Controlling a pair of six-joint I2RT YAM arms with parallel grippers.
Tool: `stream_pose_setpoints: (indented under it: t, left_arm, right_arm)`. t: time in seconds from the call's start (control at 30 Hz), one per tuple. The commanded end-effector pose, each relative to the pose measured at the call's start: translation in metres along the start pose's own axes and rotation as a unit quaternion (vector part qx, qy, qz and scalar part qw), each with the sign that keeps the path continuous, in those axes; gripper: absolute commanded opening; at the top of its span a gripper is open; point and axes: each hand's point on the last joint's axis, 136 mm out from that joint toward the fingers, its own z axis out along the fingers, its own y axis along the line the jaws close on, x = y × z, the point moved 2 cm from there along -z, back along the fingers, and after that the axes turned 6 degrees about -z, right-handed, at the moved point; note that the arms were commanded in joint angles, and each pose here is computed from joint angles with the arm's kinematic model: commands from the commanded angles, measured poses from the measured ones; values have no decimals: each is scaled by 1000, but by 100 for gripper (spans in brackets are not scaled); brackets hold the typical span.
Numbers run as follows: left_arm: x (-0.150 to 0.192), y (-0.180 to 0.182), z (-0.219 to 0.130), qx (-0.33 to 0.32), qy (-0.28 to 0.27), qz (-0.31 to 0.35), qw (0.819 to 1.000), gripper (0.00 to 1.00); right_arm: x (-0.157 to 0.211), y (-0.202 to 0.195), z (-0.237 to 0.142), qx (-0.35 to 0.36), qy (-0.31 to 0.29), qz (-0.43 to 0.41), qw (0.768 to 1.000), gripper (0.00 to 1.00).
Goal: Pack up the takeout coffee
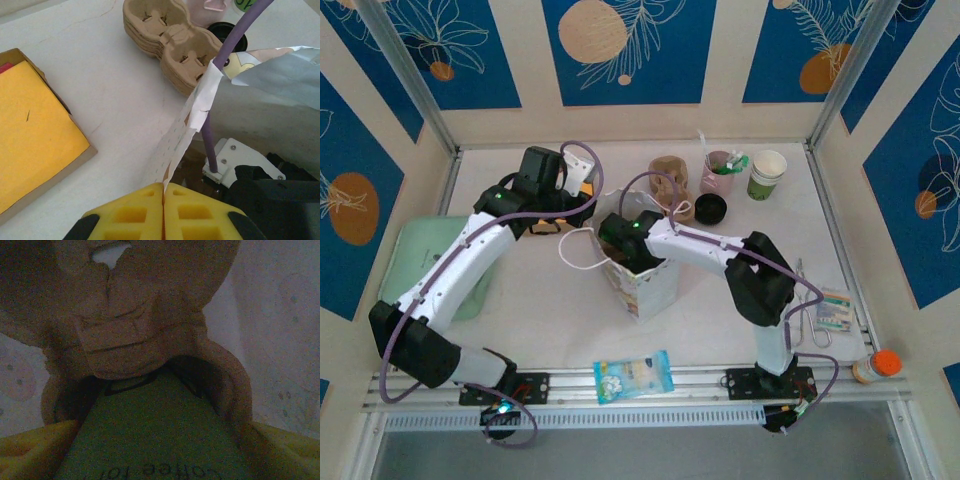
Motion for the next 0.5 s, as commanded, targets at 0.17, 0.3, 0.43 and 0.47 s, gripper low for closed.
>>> stream_pose_setpoints:
  t: [0.17, 0.3, 0.43, 0.47]
  left_arm:
    - [5, -5, -2, 8, 3, 1, 1000, 9]
    - [5, -5, -1, 9, 2, 1, 1000, 9]
    - [5, -5, -1, 8, 3, 0, 1000, 9]
    - [5, -4, -1, 8, 2, 0, 1000, 9]
  right_arm:
    - [-8, 2, 37, 3, -3, 0, 1000, 34]
    - [-6, 2, 44, 3, 2, 1, 1000, 34]
    - [-6, 2, 52, 2, 1, -2, 1000, 34]
    - [-5, 1, 55, 3, 1, -2, 1000, 34]
